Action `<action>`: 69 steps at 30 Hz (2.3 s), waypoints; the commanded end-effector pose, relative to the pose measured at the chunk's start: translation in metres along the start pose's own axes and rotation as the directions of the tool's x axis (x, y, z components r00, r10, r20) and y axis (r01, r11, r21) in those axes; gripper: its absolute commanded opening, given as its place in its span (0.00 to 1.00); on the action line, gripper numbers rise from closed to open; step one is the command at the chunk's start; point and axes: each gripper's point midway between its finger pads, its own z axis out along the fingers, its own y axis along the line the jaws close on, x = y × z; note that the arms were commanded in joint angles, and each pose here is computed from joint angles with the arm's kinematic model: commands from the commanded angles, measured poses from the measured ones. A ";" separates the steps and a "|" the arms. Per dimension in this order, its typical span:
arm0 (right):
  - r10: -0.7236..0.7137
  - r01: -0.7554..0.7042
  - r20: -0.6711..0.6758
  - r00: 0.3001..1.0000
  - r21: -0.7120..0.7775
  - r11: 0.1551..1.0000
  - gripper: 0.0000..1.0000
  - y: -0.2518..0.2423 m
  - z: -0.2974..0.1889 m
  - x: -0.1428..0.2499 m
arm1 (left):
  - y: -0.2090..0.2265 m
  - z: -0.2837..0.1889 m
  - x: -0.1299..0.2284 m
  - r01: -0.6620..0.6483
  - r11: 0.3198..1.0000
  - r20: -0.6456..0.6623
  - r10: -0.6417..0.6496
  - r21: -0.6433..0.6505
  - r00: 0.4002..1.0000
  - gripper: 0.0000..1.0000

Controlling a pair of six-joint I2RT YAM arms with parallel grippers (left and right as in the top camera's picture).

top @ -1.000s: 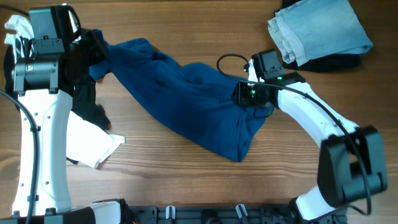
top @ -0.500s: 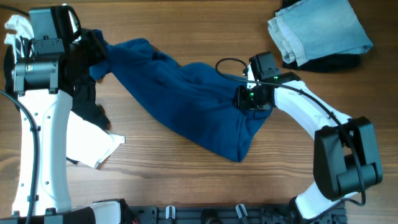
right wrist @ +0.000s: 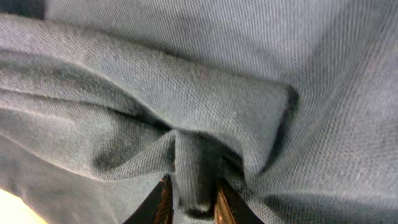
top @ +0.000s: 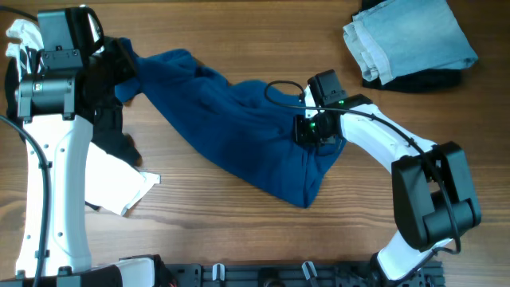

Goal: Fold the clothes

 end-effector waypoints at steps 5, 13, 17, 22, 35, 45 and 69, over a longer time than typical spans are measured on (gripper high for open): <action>0.004 -0.009 0.040 0.999 0.125 0.992 0.32 -0.028 0.005 -0.007 | 0.002 -0.001 -0.004 -0.009 1.000 0.012 0.009 -0.009 1.000 0.04; 0.006 -0.010 0.034 0.999 0.133 0.991 0.31 -0.031 0.010 -0.007 | 0.002 -0.001 -0.004 -0.009 1.000 0.012 0.009 -0.009 1.000 0.04; 0.016 -0.016 0.001 1.000 0.128 0.992 0.24 -0.033 0.019 -0.001 | 0.002 -0.001 -0.004 -0.009 1.000 0.012 0.009 -0.009 1.000 0.04; 0.015 -0.016 0.012 1.000 0.096 0.995 0.04 -0.027 0.019 -0.004 | 0.002 -0.001 -0.004 -0.009 1.000 0.013 0.009 -0.009 1.000 0.04; -0.054 0.036 0.261 0.964 0.073 0.997 0.04 -0.018 -0.137 -0.078 | 0.000 -0.004 -0.030 -0.002 1.000 0.125 0.004 -0.013 0.992 0.04; 0.017 -0.071 0.405 0.914 0.118 0.990 0.04 -0.061 -0.224 -0.091 | 0.017 -0.011 -0.041 0.011 0.995 0.181 0.008 -0.103 0.984 0.04; 0.048 -0.045 0.152 0.987 -0.024 0.999 0.04 -0.040 -0.093 -0.011 | -0.019 0.038 0.058 0.019 0.998 -0.237 -0.003 0.066 0.972 0.04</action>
